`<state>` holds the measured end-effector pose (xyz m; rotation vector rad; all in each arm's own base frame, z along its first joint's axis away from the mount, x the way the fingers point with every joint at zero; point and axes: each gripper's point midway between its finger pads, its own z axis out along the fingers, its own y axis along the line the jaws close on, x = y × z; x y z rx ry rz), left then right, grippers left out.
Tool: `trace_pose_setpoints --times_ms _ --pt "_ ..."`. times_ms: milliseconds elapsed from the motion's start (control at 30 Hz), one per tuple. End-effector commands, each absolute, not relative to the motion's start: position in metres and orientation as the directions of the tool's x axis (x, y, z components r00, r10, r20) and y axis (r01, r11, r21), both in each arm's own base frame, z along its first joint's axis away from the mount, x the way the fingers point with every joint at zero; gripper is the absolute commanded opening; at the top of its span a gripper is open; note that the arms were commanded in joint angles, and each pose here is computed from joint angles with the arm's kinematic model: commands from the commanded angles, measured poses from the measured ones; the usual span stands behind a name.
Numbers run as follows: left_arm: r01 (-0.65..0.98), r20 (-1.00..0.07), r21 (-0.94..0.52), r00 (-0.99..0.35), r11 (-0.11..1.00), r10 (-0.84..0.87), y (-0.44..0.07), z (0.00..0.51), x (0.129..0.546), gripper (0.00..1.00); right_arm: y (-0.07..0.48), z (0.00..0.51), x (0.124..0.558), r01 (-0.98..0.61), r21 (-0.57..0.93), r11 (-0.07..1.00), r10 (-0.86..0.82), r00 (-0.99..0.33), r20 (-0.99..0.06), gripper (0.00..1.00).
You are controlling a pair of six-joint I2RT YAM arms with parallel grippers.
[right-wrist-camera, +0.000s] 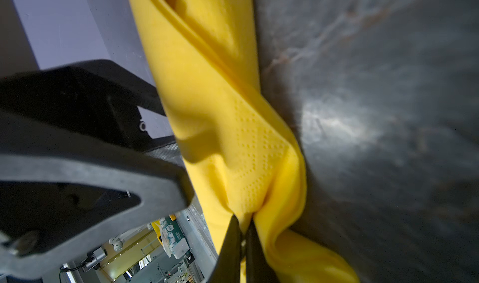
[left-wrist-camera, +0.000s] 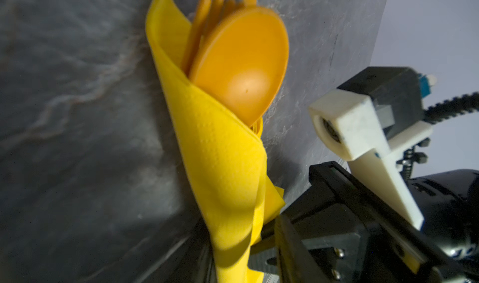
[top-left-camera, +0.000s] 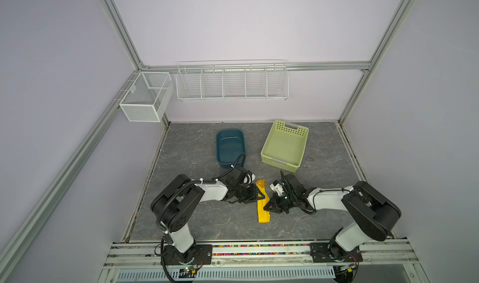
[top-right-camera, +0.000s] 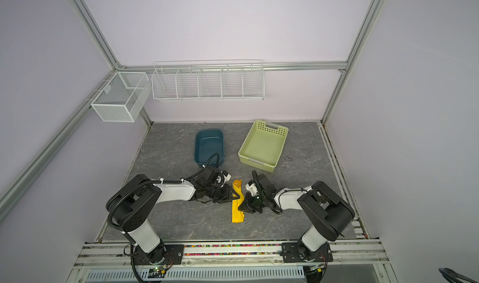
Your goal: Place the utensils on the paper napkin and roll it up
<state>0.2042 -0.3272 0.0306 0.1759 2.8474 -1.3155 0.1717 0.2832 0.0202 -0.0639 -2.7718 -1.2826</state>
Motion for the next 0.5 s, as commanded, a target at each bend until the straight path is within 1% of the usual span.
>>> trace_pose_setpoints --times_ms 0,467 --pt "0.008 0.082 -0.61 -0.994 0.793 0.073 -0.2928 -0.0198 0.1801 0.36 0.2679 -0.0025 0.1634 0.138 0.698 0.703 0.045 -0.988 0.15 0.06" --pt "0.016 0.061 -0.605 -0.996 0.796 0.066 -0.2915 -0.0182 0.1832 0.19 0.2668 -0.0028 0.1628 0.137 0.692 0.708 0.044 -0.988 0.151 0.08"
